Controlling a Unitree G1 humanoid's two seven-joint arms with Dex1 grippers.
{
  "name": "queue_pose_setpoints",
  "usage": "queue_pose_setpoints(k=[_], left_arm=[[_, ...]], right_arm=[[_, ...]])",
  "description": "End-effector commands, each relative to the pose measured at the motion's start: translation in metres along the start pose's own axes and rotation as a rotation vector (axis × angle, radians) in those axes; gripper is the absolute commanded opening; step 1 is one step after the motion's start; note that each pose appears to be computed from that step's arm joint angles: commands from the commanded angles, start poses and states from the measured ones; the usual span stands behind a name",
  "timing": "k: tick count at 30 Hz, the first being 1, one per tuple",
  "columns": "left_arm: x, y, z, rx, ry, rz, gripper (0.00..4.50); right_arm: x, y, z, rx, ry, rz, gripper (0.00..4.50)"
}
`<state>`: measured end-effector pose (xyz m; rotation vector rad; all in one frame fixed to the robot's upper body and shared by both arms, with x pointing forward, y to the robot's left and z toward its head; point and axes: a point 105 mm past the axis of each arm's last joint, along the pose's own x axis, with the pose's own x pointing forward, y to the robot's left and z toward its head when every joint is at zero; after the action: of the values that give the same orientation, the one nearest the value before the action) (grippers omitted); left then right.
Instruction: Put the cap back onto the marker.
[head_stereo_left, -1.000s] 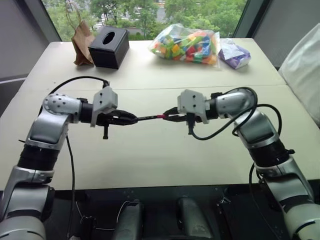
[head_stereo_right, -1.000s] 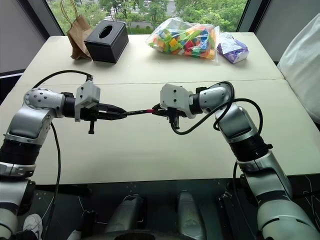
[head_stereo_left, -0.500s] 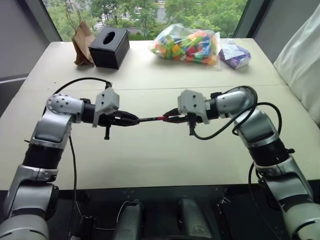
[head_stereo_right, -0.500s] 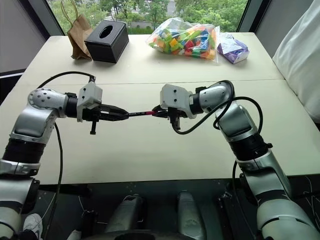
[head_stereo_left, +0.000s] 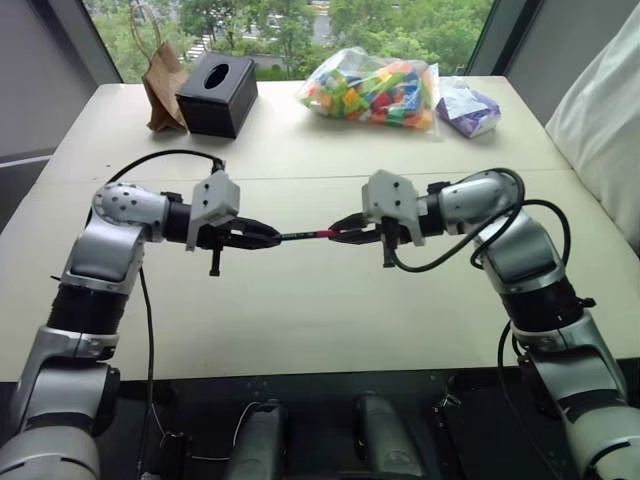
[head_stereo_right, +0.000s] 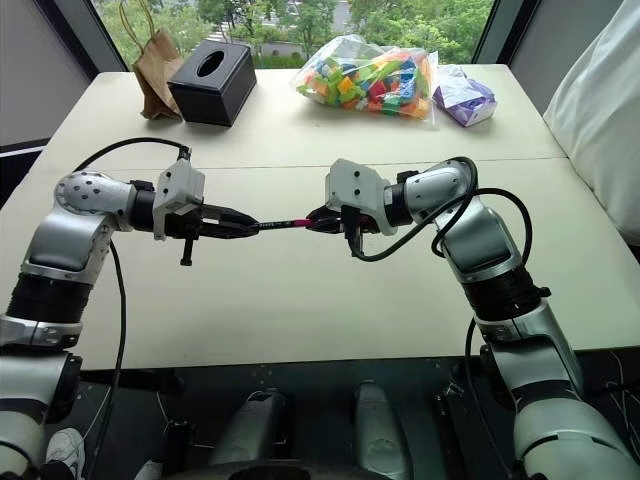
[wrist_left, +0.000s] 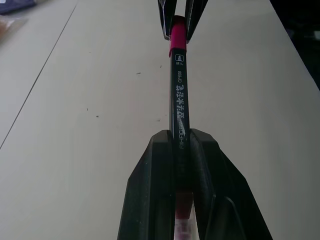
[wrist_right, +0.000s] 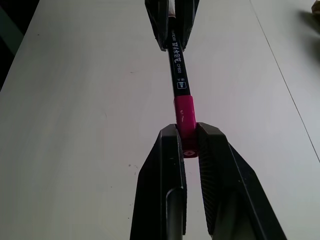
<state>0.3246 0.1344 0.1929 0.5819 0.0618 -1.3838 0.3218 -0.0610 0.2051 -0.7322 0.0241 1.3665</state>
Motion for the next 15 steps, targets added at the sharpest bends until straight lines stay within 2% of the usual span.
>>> queue_pose_setpoints(k=[1, 5, 8, 13, 15], left_arm=[[0.011, -0.003, 0.014, 0.049, -0.048, -0.007, 0.00], [0.008, -0.004, 0.010, 0.027, -0.041, 0.022, 0.00], [0.005, -0.005, 0.006, 0.014, -0.031, 0.047, 0.00], [-0.007, -0.009, -0.006, -0.034, 0.004, 0.107, 0.00], [-0.015, -0.010, -0.012, -0.068, 0.024, 0.158, 0.00]], right_arm=[[0.012, 0.012, 0.044, -0.169, -0.135, 0.057, 0.04], [0.009, 0.009, 0.029, -0.157, -0.089, 0.028, 0.04], [0.005, 0.010, 0.020, -0.141, -0.066, 0.019, 1.31], [-0.006, 0.006, 0.003, -0.127, -0.001, -0.027, 3.95], [-0.012, 0.004, 0.000, -0.112, 0.002, -0.059, 3.95]])
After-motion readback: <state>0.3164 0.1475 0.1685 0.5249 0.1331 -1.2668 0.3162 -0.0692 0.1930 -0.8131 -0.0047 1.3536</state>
